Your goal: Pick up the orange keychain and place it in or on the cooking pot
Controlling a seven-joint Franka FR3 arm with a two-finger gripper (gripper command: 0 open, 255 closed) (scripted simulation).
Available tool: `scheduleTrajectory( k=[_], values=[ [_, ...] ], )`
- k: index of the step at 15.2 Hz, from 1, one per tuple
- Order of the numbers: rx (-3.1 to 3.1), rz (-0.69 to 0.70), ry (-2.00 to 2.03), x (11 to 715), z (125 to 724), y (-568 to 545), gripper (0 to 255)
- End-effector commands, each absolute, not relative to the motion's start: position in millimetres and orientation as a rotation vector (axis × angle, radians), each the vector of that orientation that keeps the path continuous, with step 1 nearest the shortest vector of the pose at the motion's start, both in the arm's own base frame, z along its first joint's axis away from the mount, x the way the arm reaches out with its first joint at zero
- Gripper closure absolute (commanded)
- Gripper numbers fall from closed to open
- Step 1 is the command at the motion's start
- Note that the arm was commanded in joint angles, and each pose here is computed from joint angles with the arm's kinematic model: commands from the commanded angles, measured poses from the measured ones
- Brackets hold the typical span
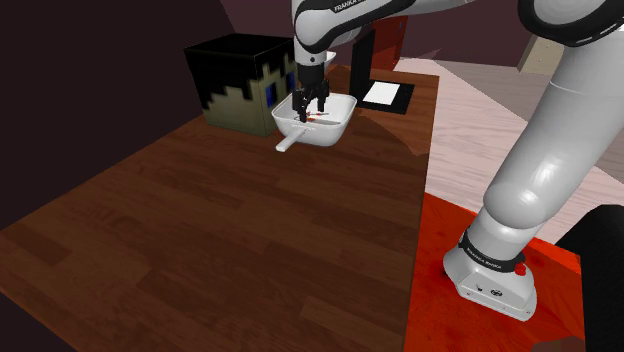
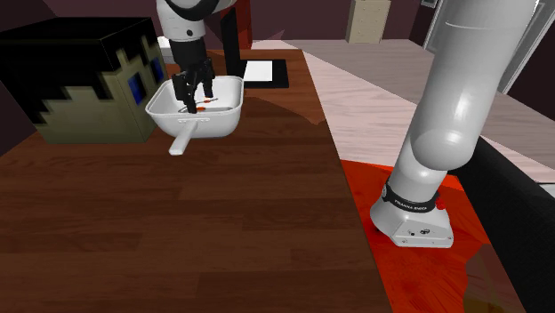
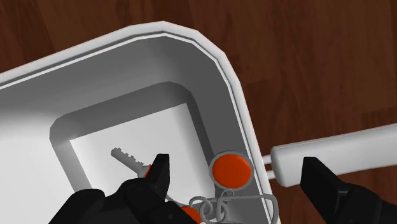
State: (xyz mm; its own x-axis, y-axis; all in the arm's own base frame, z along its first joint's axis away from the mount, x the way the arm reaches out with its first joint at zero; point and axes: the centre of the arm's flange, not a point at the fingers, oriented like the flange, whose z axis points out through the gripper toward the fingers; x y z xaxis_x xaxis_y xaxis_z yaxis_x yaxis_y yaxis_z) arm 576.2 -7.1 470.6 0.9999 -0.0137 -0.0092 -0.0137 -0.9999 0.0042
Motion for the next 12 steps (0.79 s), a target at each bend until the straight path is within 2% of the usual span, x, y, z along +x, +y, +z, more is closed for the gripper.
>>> scheduleTrajectory(
  k=[1, 5, 12],
  values=[
    [3.137, -0.014, -0.022, 576, 471, -7, 0],
    [3.137, -0.014, -0.022, 577, 521, -7, 0],
    [3.137, -0.014, -0.022, 577, 521, -7, 0]
  ],
)
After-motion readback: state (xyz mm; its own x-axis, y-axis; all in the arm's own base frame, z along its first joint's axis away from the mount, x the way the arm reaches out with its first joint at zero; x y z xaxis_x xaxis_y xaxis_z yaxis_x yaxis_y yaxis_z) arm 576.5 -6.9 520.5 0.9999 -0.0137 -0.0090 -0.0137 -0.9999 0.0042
